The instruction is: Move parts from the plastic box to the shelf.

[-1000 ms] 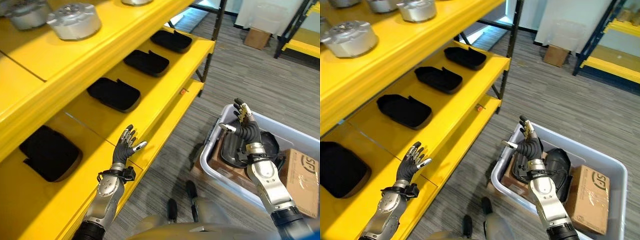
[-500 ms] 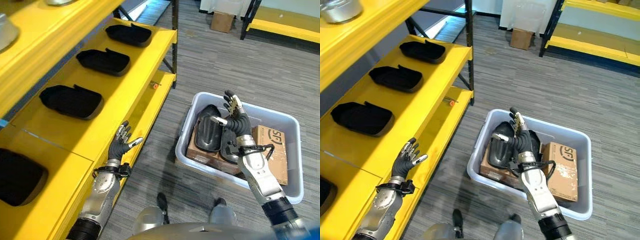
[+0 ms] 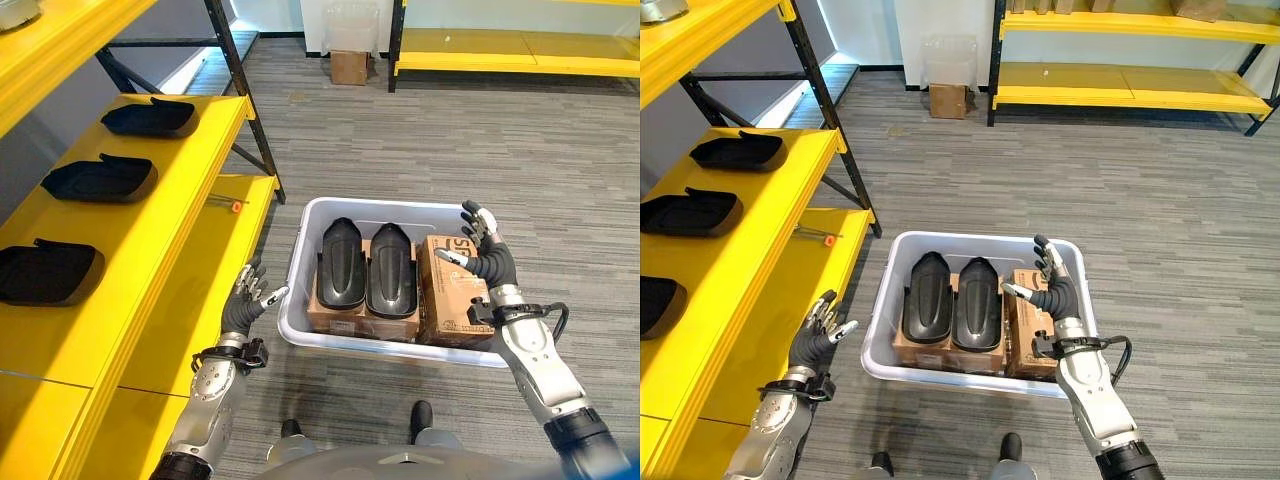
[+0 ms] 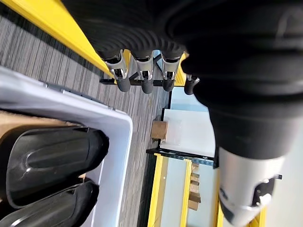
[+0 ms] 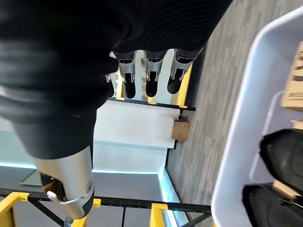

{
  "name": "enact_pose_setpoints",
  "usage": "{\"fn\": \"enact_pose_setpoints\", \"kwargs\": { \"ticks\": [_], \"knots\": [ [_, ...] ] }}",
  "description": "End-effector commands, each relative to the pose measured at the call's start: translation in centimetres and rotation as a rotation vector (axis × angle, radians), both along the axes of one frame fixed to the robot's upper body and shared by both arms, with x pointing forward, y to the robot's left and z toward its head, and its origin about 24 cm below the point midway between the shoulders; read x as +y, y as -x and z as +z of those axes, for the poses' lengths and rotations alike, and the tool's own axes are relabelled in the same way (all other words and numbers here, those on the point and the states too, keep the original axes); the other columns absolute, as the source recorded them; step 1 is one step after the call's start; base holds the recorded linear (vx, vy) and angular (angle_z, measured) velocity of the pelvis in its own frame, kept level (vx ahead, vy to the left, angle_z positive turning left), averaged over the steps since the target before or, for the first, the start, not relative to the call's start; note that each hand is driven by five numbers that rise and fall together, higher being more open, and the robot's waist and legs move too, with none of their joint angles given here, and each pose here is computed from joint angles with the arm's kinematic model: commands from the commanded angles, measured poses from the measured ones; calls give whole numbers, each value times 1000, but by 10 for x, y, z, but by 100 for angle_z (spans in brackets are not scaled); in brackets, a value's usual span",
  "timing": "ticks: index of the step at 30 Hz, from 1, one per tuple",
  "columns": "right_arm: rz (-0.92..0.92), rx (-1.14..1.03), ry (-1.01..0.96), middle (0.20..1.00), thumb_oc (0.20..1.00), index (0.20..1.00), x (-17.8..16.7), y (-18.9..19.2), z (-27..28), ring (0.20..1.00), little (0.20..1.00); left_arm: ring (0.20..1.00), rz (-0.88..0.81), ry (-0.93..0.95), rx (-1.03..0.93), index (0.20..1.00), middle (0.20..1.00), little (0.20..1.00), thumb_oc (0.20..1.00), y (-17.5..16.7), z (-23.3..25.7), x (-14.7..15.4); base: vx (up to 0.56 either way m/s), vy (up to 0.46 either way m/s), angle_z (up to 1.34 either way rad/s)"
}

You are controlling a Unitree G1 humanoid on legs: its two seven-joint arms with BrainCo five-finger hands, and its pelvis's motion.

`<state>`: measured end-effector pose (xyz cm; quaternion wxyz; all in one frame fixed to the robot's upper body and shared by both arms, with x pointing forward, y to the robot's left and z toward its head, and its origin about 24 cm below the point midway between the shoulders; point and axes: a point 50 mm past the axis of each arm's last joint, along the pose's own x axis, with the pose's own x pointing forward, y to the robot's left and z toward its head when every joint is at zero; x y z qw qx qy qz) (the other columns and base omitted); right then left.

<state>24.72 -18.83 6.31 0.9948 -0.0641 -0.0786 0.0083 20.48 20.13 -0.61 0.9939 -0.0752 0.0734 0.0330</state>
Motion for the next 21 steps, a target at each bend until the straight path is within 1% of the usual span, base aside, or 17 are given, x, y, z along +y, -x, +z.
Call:
{"fn": "enact_pose_setpoints", "kwargs": {
  "ticks": [1,8,10,11,14,17,18,21],
  "knots": [
    [14,-196,-68,1000,1000,1000,3,-2,39,1000,1000,1000,-46,-63,-92,1000,1000,1000,1000,-7,20,8,41,-108,-3],
    [-17,-203,-46,1000,1000,1000,-7,0,39,1000,1000,1000,-67,-60,-95,1000,1000,1000,1000,-9,20,4,-8,-117,0],
    [-7,-209,-46,1000,1000,1000,-6,-1,41,1000,1000,1000,-71,-55,-109,1000,1000,1000,1000,-12,22,3,-88,-65,24],
    [15,-223,-60,1000,1000,1000,-1,-5,44,1000,1000,1000,-74,-45,-121,1000,1000,1000,1000,-13,25,1,-52,43,16],
    [-4,-243,-98,1000,1000,1000,-2,-8,49,1000,1000,1000,-86,-36,-144,1000,1000,1000,1000,-20,29,-5,-2,180,-14],
    [-15,-229,-119,1000,1000,1000,-4,-8,45,1000,1000,1000,-103,-31,-161,1000,1000,1000,1000,-22,32,-8,4,359,-40],
    [-3,-208,-213,1000,1000,1000,-2,-8,43,1000,1000,1000,-125,-48,-195,1000,1000,1000,1000,-27,40,-8,-35,426,-70],
    [19,-192,-236,1000,1000,1000,5,-13,41,1000,1000,1000,-119,-69,-224,1000,1000,1000,1000,-31,47,-4,-61,240,-48]
  ]
}}
